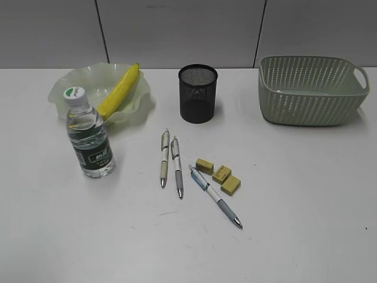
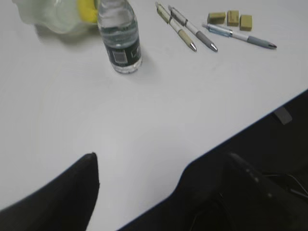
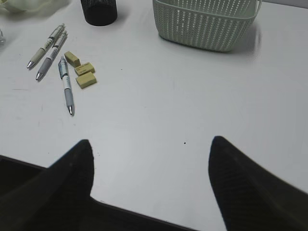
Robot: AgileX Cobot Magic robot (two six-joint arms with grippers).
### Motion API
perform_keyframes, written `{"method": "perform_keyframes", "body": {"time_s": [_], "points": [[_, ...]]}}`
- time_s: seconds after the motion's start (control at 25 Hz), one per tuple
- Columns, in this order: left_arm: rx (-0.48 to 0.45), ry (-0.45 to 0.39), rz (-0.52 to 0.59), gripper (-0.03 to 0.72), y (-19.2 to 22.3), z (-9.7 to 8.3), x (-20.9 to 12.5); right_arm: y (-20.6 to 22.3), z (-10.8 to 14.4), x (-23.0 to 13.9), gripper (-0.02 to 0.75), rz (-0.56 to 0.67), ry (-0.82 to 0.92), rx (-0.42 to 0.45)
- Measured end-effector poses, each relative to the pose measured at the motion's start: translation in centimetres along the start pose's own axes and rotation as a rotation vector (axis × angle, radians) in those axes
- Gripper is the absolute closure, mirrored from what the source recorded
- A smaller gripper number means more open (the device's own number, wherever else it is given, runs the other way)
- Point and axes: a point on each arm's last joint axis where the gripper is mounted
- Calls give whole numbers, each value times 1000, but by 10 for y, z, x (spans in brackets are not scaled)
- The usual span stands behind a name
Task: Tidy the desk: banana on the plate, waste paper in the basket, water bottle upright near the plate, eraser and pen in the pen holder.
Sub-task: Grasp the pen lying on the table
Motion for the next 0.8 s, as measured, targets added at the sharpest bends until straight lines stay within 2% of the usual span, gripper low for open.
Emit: {"method": "perform_keyframes", "body": {"time_s": [0.12, 0.2, 0.4, 0.56, 0.8], "points": [[-1, -11, -6, 95, -5, -2, -30, 0, 0, 0, 155, 0, 0, 0], [2, -11, -56, 102, -8, -3, -47, 0, 0, 0, 155, 0, -4, 0], [17, 1, -250, 137, -24, -5, -69, 7, 0, 10, 155, 26, -77, 19], [18, 2, -273, 148, -25, -6, -69, 23, 3, 42, 155, 37, -118, 111], [23, 0, -318, 148, -20, -5, -66, 83, 2, 89, 155, 241, -128, 242]]}}
Point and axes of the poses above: a point on each arm's last joint axis where the gripper is mounted, y pointing out along that axis toward the gripper, z along the wrist's bending axis when the last joint is at zero, x = y × z, and after that the axes turned 3 degrees about -y, right-handed
